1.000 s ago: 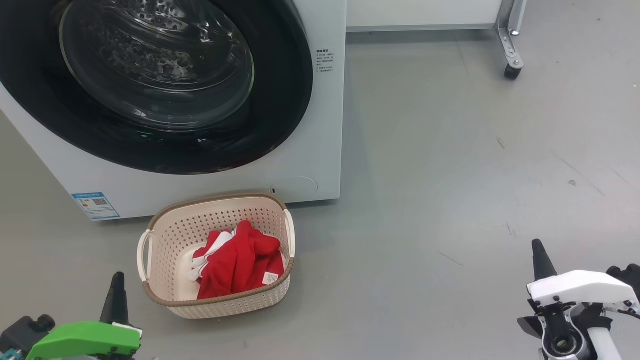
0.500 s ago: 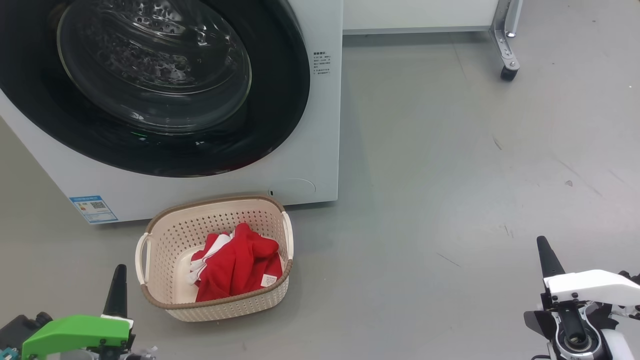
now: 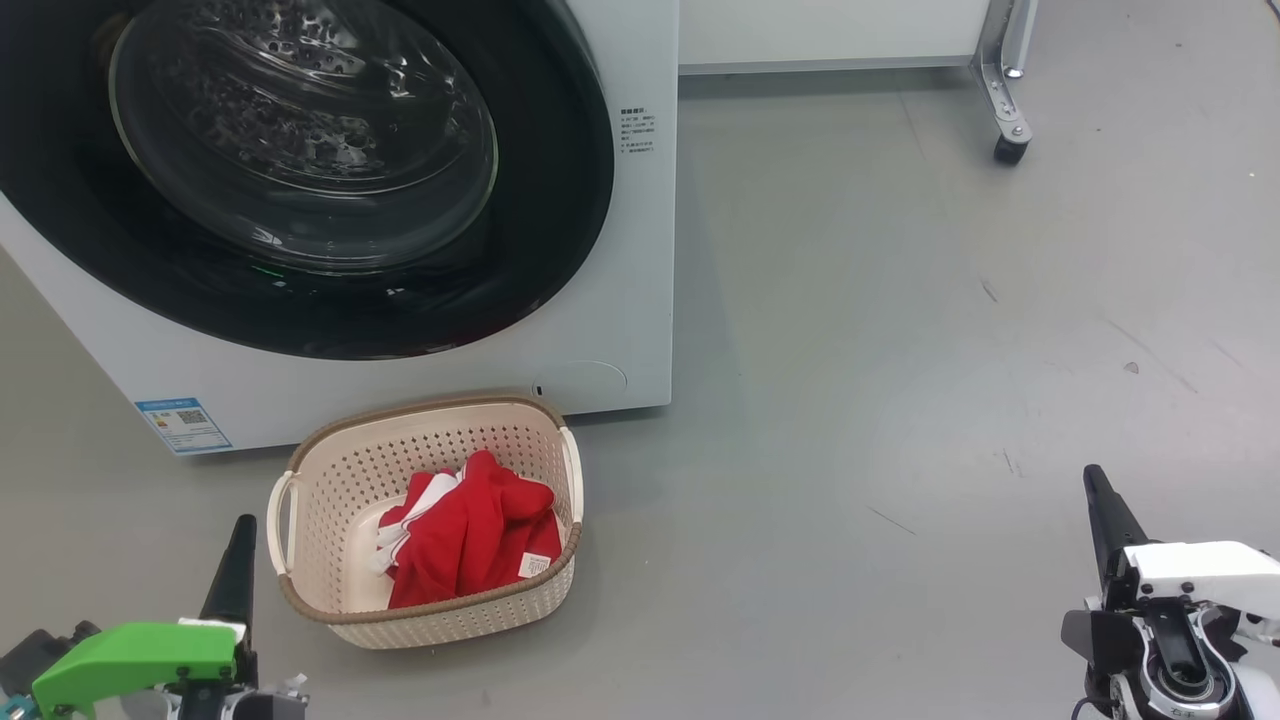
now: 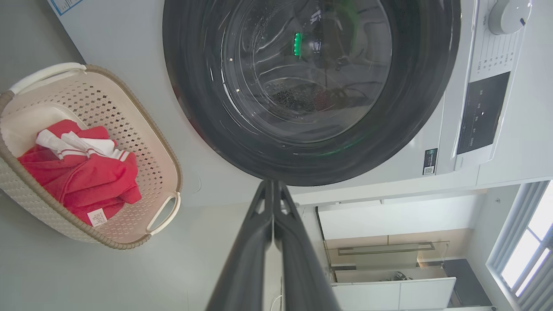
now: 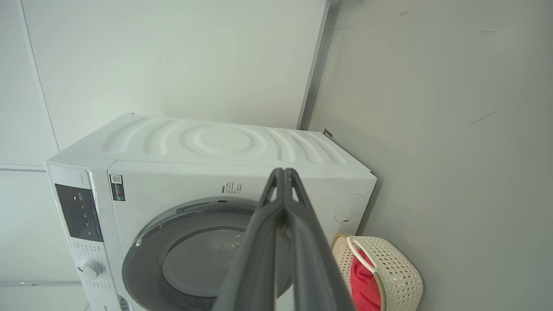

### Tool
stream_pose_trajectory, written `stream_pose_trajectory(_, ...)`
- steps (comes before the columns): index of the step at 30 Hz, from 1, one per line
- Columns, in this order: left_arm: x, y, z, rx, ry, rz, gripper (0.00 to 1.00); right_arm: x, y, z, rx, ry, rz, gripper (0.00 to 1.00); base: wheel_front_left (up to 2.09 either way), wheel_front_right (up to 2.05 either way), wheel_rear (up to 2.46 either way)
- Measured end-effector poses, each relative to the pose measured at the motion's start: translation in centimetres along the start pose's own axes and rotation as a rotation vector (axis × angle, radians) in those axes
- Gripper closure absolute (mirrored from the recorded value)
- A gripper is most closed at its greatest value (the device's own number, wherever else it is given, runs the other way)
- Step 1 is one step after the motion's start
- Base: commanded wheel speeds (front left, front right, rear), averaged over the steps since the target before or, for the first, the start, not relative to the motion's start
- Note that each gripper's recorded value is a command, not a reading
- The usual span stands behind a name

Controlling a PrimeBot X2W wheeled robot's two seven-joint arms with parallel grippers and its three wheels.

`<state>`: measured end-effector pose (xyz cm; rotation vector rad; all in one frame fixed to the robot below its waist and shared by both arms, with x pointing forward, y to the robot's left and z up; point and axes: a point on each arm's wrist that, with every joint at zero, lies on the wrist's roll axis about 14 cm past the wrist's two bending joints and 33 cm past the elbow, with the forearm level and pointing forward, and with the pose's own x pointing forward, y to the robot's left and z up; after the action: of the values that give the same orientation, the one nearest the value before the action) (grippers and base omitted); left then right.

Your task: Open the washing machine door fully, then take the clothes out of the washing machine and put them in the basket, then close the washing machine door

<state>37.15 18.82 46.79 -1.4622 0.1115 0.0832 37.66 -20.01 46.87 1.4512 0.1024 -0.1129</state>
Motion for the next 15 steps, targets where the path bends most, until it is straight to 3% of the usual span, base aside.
stream_pose_trajectory(10, 0.32, -0.93, -0.17, -0.119, 0.018, -0.034, 1.0, -0.17, 0.73, 0.82, 0.123, -0.014, 0.04, 1.0, 0.0, 0.0, 0.0)
stream_pose_trajectory(15, 0.33, -0.99, -0.14, -0.119, 0.017, -0.036, 1.0, -0.16, 0.83, 0.85, 0.125, -0.015, 0.045, 1.0, 0.0, 0.0, 0.0)
